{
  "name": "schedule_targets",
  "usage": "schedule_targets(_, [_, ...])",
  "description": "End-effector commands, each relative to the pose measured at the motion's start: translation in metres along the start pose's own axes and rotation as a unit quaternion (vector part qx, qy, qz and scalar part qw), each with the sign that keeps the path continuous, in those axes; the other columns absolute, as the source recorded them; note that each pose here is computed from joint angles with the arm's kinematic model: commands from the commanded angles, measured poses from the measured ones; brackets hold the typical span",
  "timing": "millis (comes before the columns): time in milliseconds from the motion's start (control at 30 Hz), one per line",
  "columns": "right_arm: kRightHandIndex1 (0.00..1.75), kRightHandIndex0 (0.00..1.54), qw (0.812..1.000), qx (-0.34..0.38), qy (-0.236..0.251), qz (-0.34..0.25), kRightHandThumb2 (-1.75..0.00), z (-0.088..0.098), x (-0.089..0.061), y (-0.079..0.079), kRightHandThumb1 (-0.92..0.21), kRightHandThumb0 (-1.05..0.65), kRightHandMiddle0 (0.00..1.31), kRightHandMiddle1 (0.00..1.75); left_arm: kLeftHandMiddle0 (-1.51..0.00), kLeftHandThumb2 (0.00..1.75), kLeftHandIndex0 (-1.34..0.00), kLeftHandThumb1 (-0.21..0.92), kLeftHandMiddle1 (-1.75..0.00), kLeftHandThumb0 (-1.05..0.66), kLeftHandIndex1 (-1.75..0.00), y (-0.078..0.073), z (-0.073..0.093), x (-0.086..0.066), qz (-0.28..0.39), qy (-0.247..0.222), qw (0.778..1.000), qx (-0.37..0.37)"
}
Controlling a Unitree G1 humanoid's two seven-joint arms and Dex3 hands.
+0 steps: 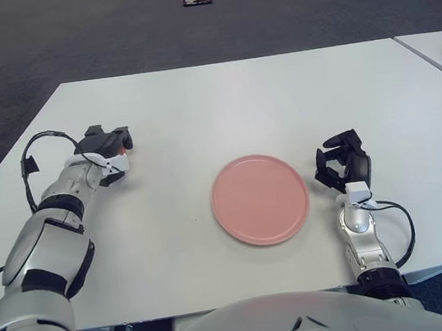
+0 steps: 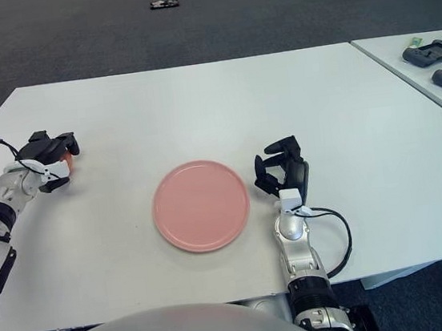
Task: Put the apple into the plate.
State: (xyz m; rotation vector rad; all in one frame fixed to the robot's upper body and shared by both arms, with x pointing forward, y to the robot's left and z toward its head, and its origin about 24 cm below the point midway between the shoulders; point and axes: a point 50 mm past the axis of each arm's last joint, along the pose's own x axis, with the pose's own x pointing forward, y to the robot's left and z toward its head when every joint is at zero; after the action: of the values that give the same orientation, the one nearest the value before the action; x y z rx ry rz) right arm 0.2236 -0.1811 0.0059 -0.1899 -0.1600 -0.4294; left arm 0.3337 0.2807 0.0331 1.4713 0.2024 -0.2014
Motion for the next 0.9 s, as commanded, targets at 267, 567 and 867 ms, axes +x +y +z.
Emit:
schedule_targets(267, [1.38,0.67,1.0,-0.01,0.012,-0.005,-0.94,-0.0052,-0.0029,-0.0064,-0.63,-0.39,0.37,1.75,-1.36,1.58,-1.16,0.18,-1.75,-0.07,-1.75,-0.0073,-0.0085,-0.005,-0.009,0.029,0.998,-0.057])
schedule_targets(567, [1.37,0.66,1.0,-0.012,0.016,-0.008,-0.93,-0.0053,-0.0035,-0.0076,-0.63,-0.39,0.37,1.75,-1.39,1.62,-1.21,0.15,-1.75,-0.04,-1.75,-0.0133,-0.0108,-0.0092,-0.003,0.028,0.998,-0.06])
schedule_targets(867, [1.39,0.66,1.0,-0.011,0.01,-0.007,-0.96,-0.0051,-0.003,-0.008,-0.61,-0.4,0.39,1.75,-1.41,1.62,-1.23,0.15,-1.75,-0.03,-1.75,-0.0117,-0.0113,-0.01,0.004,0.023,0.997,-0.07])
